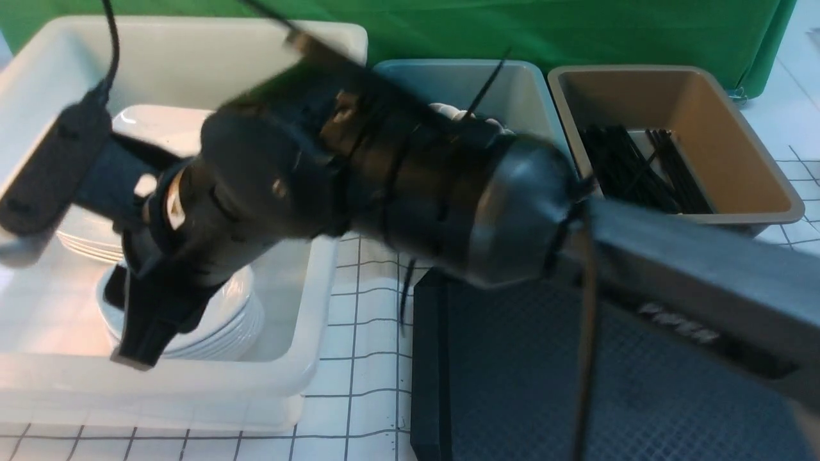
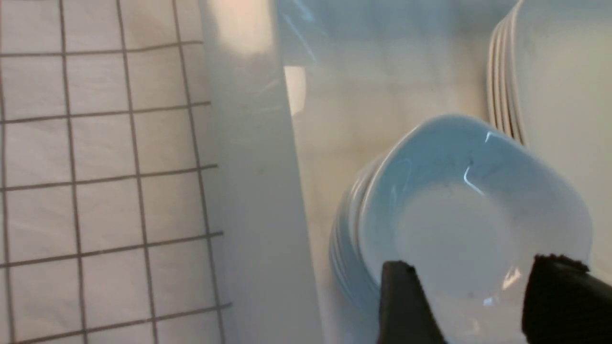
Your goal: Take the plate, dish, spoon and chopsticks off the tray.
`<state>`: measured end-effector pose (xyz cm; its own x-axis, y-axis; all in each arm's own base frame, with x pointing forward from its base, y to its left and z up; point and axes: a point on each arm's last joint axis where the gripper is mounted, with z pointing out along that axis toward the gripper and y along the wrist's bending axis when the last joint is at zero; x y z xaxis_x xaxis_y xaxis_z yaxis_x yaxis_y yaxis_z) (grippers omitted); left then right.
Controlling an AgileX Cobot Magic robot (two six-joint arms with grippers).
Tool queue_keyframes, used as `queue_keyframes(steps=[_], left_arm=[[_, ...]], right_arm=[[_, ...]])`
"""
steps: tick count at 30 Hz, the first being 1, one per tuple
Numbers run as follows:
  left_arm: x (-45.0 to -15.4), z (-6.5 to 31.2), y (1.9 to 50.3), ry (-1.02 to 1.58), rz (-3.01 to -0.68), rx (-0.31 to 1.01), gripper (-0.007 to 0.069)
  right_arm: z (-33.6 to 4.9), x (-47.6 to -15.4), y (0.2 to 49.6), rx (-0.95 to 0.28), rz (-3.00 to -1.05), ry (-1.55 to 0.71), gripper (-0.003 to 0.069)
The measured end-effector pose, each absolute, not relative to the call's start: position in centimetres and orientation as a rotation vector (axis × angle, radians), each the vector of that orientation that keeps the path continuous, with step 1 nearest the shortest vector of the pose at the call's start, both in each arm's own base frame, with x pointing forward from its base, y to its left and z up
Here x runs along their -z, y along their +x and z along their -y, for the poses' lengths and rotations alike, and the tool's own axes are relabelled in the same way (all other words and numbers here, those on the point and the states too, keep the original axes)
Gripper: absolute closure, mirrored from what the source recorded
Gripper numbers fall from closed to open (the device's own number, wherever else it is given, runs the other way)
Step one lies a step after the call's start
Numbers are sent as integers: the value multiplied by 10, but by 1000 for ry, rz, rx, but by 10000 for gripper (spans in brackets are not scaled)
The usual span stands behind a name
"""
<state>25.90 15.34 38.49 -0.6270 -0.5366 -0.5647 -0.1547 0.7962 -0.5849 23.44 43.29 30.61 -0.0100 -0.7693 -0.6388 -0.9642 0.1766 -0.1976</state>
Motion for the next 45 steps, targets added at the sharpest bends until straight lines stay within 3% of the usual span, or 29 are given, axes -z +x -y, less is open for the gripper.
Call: queue_keyframes(steps=[3, 9, 11, 18, 24, 29, 35, 39, 45], left_arm=[[-385, -153, 259, -505, -2211, 634, 621], [-385, -153, 259, -504, -2211, 633, 621], [-385, -153, 259, -504, -2211, 633, 621], [-386, -136, 269, -432, -2226, 676, 621], [-385, -85, 289, -211, -2290, 754, 621], [-383, -37, 299, -3, -2343, 795, 621], [-380, -1, 304, 154, -2375, 765, 621], [-380, 11, 304, 211, -2386, 767, 621], [-379, 13, 304, 204, -2394, 769, 621]], right_arm=[[-407, -348, 219, -387, -1840, -1666, 291], [-347, -411, 186, -342, -1897, -1749, 584], [-331, -432, 179, -341, -1877, -1699, 624], [-237, -522, 143, -309, -1797, -1340, 629], [-146, -556, 99, -366, -1748, -1129, 629], [-66, -551, 55, -458, -1725, -994, 627], [5, -495, 15, -537, -1734, -893, 626], [-1, -446, 17, -591, -1656, -858, 626], [-49, -384, 36, -665, -1462, -864, 626]])
